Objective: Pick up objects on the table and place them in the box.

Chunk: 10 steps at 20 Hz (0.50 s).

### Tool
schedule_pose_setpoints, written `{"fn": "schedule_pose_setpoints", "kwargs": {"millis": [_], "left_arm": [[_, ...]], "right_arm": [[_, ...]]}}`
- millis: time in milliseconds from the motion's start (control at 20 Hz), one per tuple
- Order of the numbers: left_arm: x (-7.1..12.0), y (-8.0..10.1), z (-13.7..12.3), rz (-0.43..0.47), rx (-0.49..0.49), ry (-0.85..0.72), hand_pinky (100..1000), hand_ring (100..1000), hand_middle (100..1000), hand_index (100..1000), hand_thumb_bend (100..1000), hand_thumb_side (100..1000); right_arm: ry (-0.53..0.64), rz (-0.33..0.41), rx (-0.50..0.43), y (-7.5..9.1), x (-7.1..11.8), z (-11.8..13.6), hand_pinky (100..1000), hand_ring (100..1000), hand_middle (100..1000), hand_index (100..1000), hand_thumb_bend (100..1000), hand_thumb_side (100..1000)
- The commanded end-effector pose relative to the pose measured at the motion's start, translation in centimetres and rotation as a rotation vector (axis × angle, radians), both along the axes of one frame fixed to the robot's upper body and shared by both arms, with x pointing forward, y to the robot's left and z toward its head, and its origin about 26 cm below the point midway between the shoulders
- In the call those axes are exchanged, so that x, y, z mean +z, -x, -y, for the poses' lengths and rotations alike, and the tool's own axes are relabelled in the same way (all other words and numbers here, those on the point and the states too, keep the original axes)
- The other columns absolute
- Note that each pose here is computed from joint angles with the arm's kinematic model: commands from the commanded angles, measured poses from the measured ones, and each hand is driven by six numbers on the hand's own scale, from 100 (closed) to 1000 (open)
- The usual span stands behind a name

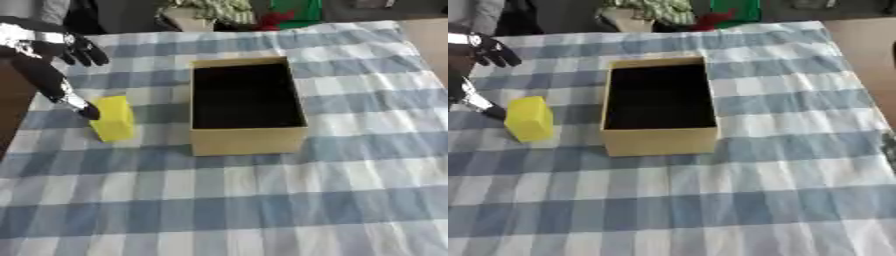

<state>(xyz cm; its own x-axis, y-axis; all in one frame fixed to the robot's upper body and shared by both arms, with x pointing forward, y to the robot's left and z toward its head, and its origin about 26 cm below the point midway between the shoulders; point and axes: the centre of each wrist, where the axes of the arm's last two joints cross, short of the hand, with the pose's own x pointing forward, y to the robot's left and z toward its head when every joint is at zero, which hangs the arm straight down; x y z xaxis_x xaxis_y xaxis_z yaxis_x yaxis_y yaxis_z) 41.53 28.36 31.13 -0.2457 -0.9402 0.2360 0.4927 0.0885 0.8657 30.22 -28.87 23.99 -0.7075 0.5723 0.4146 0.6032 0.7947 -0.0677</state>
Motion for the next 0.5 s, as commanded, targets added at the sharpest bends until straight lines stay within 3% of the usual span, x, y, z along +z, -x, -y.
{"fn": "schedule_pose_setpoints", "kwargs": {"millis": [50,300,500], "left_arm": [[1.05,-0.27,-0.64,0.005,0.066,0.000,953,929,874,914,758,276],[0.45,-0.86,-0.66,-0.016,0.075,0.008,963,928,852,895,824,375],[0.31,-1.11,-0.26,-0.026,0.050,0.022,962,925,849,890,826,393]], "right_arm": [[0.013,0.026,0.000,0.27,0.83,0.09,829,775,739,809,100,656],[0.009,0.027,0.000,0.26,0.84,0.08,829,775,738,810,100,657],[0.007,0.023,0.002,0.25,0.77,0.00,830,775,738,810,100,658]]}}
